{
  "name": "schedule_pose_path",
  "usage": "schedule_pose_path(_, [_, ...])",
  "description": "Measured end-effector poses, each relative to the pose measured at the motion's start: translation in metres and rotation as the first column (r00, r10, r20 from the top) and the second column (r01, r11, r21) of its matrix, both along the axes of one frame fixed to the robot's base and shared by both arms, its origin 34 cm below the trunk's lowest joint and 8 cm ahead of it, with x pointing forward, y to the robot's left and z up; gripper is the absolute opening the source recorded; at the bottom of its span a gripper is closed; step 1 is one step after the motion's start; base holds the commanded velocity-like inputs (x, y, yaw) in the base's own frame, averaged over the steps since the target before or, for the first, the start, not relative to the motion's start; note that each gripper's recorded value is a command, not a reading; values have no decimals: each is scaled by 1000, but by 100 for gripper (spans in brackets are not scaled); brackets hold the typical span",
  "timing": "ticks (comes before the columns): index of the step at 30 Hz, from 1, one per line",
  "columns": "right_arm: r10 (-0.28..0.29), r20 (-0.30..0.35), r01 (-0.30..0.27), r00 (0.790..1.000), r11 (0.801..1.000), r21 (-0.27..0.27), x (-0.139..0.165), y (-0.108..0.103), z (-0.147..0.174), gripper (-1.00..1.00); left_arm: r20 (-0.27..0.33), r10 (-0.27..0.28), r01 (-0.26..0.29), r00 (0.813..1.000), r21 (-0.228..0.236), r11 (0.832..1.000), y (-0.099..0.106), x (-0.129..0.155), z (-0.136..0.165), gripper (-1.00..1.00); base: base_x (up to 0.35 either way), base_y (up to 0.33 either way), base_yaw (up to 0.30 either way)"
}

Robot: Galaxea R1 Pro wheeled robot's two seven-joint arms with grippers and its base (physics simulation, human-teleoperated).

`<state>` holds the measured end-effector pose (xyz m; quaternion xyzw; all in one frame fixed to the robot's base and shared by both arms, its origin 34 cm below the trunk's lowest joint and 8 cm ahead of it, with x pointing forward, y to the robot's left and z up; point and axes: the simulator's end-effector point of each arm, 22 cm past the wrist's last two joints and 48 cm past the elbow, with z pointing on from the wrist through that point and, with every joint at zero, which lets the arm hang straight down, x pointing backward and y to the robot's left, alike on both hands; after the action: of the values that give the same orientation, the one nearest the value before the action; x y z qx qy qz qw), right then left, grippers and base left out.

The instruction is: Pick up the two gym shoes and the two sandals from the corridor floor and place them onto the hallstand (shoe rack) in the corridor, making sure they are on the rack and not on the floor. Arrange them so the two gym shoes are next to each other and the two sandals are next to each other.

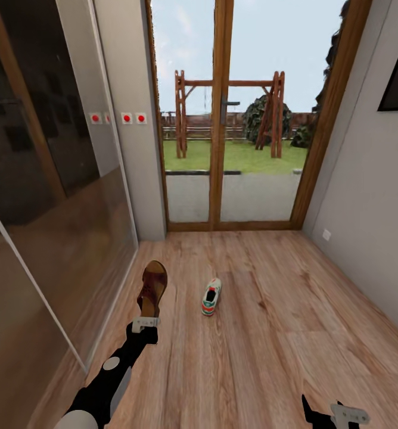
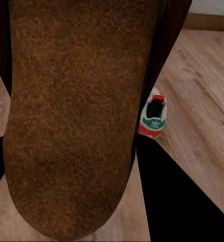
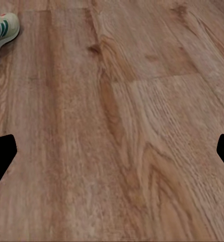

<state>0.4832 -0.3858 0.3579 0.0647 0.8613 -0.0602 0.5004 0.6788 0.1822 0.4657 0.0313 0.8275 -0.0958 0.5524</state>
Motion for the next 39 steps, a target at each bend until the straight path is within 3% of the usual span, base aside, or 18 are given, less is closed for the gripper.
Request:
schedule_pose_path(10, [0,0,0,1000,1000,0,0,0,0,100,1,-2,2,1000,-1,1000,-1,0,0,-100,316,152,0])
schedule_pose_path(25, [0,0,0,1000,1000,0,0,0,0,100,2,-2,2,1000,-1,1000,-2,1,1,-100,337,10,-1])
schedule_pose_path(39, [0,0,0,1000,1000,0,0,0,0,100,2,-2,2,1000,-1,1000,-2,1,1,-100,335,32,-124])
